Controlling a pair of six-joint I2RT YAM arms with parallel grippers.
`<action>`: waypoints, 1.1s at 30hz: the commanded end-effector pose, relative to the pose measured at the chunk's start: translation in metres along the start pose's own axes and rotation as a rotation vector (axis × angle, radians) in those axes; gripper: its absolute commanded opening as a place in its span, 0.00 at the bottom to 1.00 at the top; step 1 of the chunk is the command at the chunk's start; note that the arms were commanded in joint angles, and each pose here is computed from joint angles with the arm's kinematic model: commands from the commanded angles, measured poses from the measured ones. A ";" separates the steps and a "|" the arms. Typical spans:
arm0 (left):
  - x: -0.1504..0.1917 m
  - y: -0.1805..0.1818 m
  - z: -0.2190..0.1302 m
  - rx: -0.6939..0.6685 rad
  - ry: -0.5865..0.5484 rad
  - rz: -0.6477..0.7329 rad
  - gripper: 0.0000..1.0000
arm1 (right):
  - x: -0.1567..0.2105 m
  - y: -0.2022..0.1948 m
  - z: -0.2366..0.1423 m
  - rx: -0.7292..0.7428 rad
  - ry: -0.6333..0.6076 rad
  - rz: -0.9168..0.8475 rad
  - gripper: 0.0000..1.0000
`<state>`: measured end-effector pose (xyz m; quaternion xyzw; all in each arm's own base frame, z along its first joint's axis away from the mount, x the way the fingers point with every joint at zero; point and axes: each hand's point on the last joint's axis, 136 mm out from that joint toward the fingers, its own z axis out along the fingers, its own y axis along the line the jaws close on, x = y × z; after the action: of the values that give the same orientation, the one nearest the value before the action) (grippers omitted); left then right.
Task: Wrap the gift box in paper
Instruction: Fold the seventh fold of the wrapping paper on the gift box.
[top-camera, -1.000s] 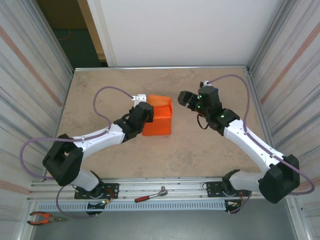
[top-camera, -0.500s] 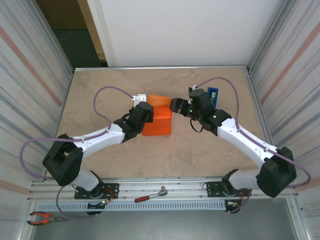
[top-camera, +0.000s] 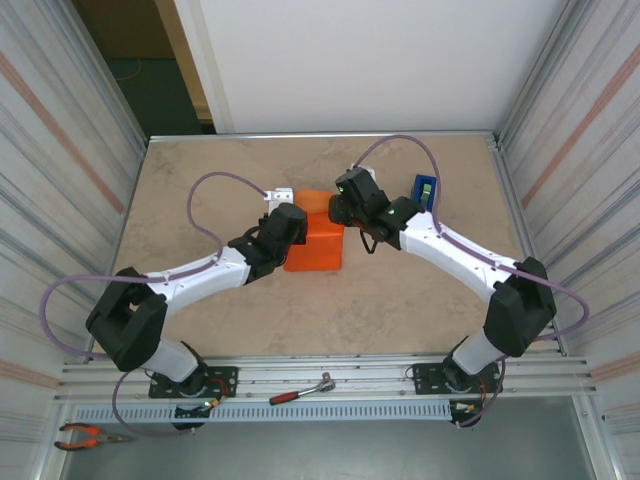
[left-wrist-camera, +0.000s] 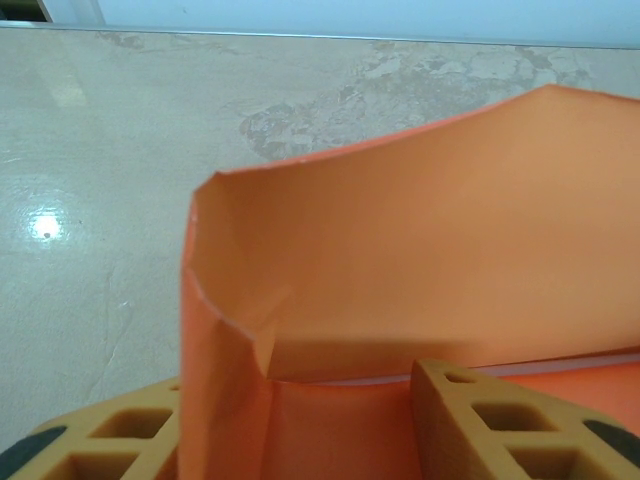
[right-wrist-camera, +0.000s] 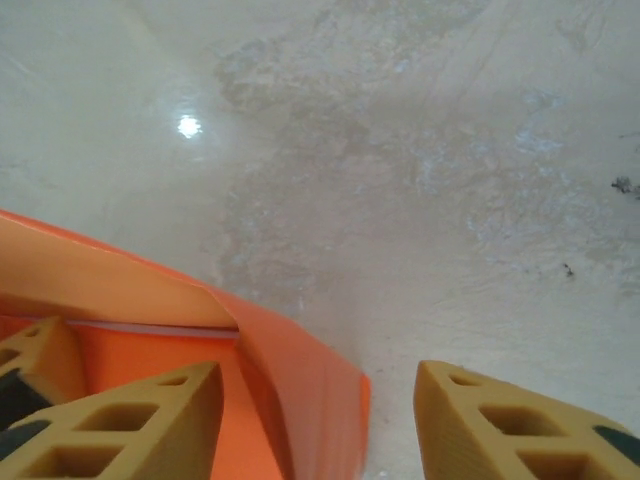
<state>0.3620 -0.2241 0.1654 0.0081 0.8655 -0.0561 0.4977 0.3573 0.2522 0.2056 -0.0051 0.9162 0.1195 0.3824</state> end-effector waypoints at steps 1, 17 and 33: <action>0.030 0.005 0.005 -0.028 0.097 0.064 0.49 | -0.006 -0.004 -0.001 0.051 -0.005 -0.053 0.36; 0.031 0.004 0.006 -0.028 0.102 0.064 0.49 | -0.030 0.006 -0.008 0.008 -0.044 -0.060 0.00; 0.032 0.007 0.004 -0.032 0.102 0.064 0.48 | -0.027 -0.046 -0.036 -0.122 -0.079 0.241 0.76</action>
<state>0.3628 -0.2248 0.1654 0.0050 0.8657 -0.0574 0.4972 0.3578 0.2031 0.2390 0.0537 0.8960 0.1702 0.4066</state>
